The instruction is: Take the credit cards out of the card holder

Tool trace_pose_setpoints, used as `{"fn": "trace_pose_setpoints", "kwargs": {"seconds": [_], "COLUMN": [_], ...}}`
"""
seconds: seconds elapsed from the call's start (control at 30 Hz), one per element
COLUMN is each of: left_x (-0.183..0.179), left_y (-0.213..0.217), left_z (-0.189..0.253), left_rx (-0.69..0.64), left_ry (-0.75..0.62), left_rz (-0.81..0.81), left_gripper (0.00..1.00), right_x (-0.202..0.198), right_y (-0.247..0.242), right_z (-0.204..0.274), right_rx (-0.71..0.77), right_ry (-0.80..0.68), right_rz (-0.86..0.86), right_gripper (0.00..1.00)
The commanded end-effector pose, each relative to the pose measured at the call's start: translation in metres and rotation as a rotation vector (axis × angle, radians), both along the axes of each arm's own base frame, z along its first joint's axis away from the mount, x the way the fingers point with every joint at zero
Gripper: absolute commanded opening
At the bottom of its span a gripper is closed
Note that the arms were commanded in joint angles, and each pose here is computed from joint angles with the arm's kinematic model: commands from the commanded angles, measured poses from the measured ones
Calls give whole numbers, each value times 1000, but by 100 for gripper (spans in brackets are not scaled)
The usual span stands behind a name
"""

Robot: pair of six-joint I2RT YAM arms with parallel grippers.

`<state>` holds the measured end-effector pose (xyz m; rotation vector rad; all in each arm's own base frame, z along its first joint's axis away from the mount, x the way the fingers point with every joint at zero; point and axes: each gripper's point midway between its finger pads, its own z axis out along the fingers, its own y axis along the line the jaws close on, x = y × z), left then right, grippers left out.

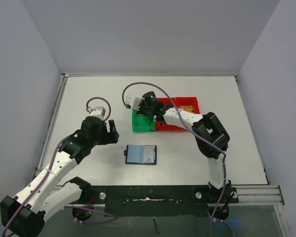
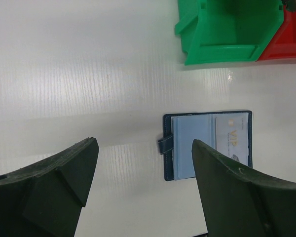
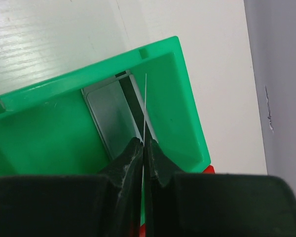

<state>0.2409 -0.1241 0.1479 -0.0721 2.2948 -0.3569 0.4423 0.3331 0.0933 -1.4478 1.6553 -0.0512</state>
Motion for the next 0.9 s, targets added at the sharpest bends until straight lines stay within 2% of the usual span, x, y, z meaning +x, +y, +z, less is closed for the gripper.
{"fn": "trace_pose_setpoints", "kwargs": {"seconds": [0.0,0.13,0.3,0.4,0.43,0.5,0.87], "left_x": [7,8,8,8,8,8,7], "left_y": [-4,-5,-5,-4,-5,-5,-8], "left_z": [13,10,10,10,10,9,7], "left_rx": [-25,-25,-25,-24,-24,-25,-30], "left_ry": [-46,-36,-34,-34,-35,-33,-20], "left_rz": [-10,-17,-15,-12,-14,-16,-30], "left_gripper": [77,77,77,77,77,77,77], "right_x": [27,37,40,38,36,33,28], "right_y": [4,3,3,2,2,4,5], "right_z": [26,15,3,2,3,4,8], "right_rx": [-24,-76,-125,-131,-125,-110,-42], "right_ry": [-123,-140,-133,-133,-129,-121,-76], "right_rz": [13,16,40,43,47,58,29], "right_gripper": [0,2,11,19,27,34,40]}}
